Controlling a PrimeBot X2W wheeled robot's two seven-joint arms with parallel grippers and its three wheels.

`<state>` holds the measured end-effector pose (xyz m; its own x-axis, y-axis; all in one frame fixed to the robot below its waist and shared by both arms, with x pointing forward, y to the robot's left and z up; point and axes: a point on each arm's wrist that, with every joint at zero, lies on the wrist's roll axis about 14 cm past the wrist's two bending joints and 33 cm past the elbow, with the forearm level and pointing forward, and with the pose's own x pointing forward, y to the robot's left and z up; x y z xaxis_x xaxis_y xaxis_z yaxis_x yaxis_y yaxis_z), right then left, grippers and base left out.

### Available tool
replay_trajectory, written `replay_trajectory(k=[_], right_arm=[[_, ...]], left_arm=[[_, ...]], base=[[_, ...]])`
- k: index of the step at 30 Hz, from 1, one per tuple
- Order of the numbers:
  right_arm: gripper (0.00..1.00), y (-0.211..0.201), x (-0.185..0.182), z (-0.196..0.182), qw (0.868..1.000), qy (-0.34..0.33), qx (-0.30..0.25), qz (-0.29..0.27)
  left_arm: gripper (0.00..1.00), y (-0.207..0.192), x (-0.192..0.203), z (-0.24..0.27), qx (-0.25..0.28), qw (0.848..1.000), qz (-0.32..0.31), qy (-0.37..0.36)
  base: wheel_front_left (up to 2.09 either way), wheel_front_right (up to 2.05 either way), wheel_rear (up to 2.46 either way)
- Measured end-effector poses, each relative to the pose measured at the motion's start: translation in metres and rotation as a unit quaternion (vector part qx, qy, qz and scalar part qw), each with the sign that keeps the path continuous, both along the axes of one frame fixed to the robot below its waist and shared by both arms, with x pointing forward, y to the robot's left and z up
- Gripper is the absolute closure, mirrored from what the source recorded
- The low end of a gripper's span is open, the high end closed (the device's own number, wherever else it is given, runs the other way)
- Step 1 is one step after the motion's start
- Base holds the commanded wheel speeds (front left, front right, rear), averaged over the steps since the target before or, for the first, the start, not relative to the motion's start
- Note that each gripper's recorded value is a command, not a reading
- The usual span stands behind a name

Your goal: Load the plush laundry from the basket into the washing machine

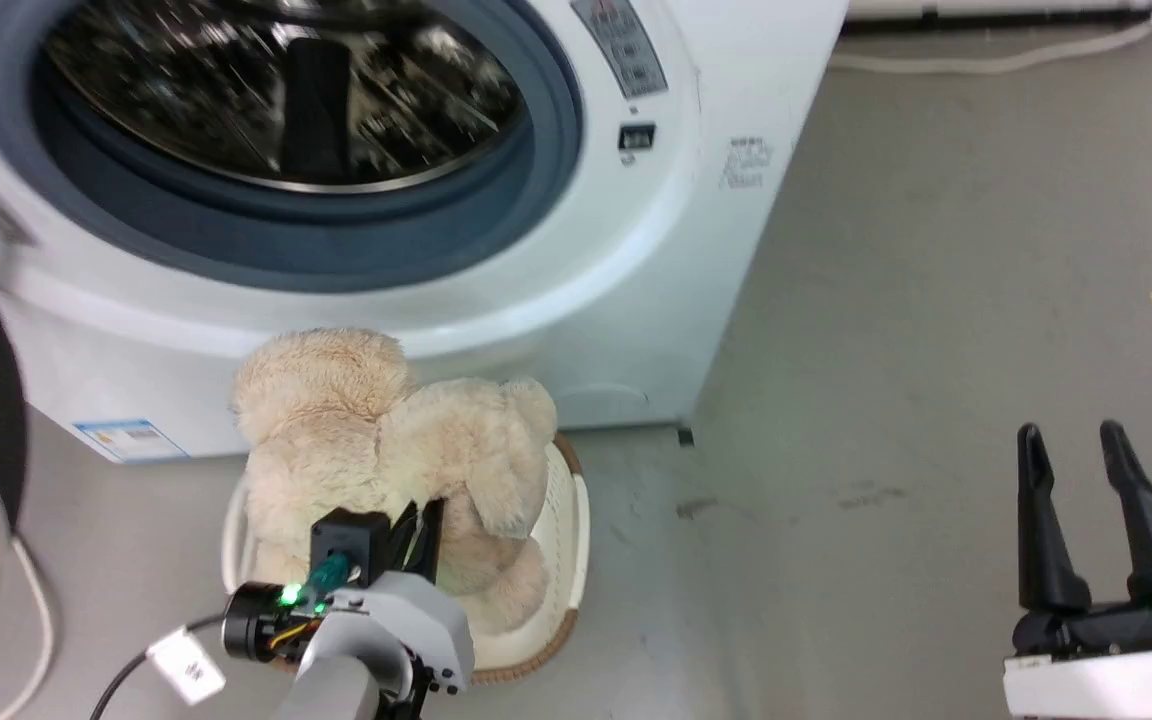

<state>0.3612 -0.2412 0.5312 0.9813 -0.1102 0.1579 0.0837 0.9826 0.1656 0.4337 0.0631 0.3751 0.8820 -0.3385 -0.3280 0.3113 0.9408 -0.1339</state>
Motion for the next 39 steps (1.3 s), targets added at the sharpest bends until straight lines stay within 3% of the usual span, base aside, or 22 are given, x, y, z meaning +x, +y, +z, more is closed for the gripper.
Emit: replay_trajectory(k=[6,9,17,26,39], right_arm=[[0.0,0.007,-0.013,0.011,1.0,-0.017,-0.001,0.008],[0.0,0.008,-0.017,0.019,1.0,-0.03,-0.004,0.009],[0.0,0.009,-0.009,0.011,1.0,-0.016,-0.002,0.01],[0.0,-0.006,0.029,-0.013,1.0,0.015,-0.001,0.002],[0.0,-0.035,0.059,-0.08,0.994,0.097,0.007,-0.04]], left_arm=[[1.0,0.009,-0.007,0.06,-0.036,0.995,0.027,-0.088],[1.0,0.009,-0.005,0.108,-0.054,0.985,0.034,-0.16],[1.0,0.003,0.02,0.136,-0.065,0.975,0.024,-0.213],[1.0,-0.007,0.122,0.17,-0.032,0.963,-0.003,-0.268],[1.0,0.025,0.278,0.115,0.057,0.979,0.037,-0.194]], base=[[0.0,0.0,0.0],[0.0,0.0,0.0],[0.0,0.0,0.0],[0.0,0.0,0.0],[0.0,0.0,0.0]])
